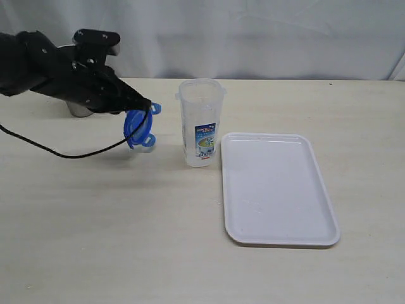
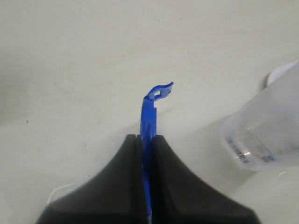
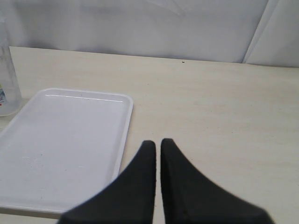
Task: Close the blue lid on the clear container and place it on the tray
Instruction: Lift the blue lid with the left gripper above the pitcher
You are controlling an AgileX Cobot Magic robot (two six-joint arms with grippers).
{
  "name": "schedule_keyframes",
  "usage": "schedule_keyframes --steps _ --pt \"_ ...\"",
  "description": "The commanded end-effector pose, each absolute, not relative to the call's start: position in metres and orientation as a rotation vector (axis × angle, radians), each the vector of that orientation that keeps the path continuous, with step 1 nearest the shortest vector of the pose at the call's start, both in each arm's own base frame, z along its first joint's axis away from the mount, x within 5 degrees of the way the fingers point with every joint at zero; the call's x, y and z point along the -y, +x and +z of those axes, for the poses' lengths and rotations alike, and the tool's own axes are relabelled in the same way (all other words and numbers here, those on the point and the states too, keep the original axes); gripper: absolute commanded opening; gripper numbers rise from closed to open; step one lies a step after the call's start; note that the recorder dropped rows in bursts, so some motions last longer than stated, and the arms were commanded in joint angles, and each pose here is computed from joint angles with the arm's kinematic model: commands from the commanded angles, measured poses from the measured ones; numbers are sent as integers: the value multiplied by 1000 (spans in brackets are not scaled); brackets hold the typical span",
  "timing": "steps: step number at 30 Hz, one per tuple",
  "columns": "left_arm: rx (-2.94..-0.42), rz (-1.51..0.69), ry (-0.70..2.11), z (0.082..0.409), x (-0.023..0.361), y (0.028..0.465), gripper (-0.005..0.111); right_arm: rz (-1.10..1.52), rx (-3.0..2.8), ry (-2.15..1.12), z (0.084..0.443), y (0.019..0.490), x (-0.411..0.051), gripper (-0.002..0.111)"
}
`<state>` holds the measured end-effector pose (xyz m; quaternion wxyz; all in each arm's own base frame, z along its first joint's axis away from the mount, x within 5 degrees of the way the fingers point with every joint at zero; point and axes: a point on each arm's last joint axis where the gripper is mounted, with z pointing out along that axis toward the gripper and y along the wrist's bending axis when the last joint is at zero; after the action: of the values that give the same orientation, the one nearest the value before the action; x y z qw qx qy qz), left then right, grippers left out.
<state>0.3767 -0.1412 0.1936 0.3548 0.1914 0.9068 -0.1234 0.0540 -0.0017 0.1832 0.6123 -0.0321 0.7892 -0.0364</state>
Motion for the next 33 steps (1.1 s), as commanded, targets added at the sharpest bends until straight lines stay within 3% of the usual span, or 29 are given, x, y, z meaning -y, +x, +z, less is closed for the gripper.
schedule_keyframes --steps 1,12,19,29,33 --pt "-2262 -288 567 230 138 366 0 -82 -1819 -74 183 54 2 4" --pt "-2040 -234 550 293 130 351 0 -82 -1819 -74 183 54 2 4" --pt "-1909 -148 588 302 138 353 0 -82 -1819 -74 183 54 2 4" --pt "-1516 214 1124 288 203 343 0 -82 -1819 -74 183 54 2 4" --pt "-1434 285 1212 279 219 341 0 -82 -1819 -74 183 54 2 4"
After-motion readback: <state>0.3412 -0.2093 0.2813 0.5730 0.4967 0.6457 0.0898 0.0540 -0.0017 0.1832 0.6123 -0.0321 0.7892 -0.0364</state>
